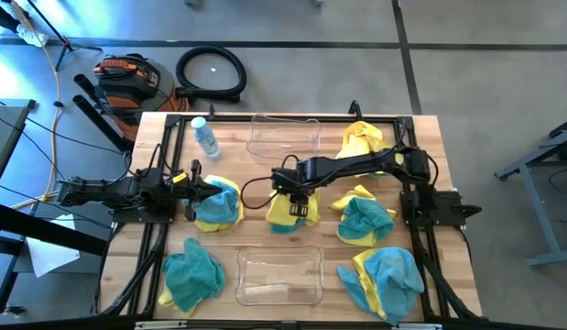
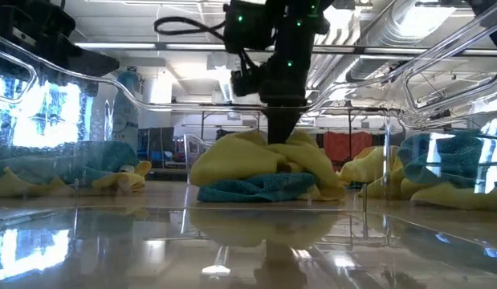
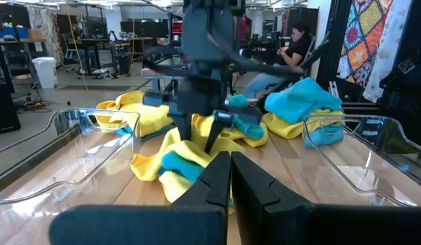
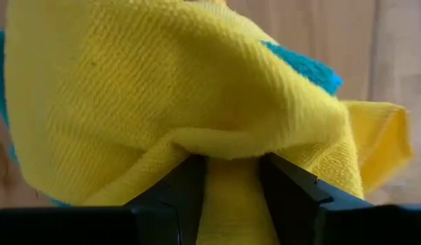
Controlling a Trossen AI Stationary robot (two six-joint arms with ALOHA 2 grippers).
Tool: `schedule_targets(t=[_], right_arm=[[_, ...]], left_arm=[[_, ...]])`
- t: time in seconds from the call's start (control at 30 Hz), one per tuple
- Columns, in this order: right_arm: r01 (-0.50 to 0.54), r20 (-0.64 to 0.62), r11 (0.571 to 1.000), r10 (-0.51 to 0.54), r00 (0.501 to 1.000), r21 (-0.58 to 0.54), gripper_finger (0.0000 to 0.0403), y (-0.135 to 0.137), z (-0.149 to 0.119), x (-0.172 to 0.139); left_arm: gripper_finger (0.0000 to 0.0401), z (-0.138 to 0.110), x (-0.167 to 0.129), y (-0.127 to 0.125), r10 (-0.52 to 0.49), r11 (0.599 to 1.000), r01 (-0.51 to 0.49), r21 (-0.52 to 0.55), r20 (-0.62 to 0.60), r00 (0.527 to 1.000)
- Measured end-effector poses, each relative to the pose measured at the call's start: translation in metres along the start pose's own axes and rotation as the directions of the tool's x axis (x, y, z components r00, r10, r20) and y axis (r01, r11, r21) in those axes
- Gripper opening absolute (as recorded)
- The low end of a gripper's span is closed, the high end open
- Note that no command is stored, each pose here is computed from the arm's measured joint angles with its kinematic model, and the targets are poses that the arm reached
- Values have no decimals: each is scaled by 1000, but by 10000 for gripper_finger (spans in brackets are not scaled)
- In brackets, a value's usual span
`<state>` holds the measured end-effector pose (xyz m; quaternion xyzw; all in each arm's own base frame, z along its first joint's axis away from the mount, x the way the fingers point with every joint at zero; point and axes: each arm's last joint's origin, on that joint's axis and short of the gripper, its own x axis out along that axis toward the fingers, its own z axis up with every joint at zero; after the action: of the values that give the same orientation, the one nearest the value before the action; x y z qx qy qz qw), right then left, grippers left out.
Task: Sort microfiber towel by color & place in baskets
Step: Put the yellow towel into the bottom transparent bin
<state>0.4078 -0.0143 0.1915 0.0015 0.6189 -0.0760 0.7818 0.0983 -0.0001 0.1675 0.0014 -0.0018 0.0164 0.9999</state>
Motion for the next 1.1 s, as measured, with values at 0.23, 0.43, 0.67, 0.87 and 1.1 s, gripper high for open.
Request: schedule_targets(t=[0.23,0.43,0.67,0.87,1.1], right_arm=[[0,-35,1000,-1,999,-28,135,4,2,28],[-5,-56,1000,4,998,-30,36,5,1,35],[63,-53,998,-62,997,29,17,2,2,-12],[125,61,991,-127,990,41,8,15,8,-81],[166,186,985,-173,967,50,3,43,10,-151]], left_arm=[[0,0,0,0,0,1000,0,0,-1,1000],[0,0,0,0,0,1000,0,0,-1,1000],[0,0,0,0,0,1000,0,0,0,1000],[0,0,0,0,0,1000,0,0,0,1000],[0,0,0,0,0,1000,0,0,0,1000]])
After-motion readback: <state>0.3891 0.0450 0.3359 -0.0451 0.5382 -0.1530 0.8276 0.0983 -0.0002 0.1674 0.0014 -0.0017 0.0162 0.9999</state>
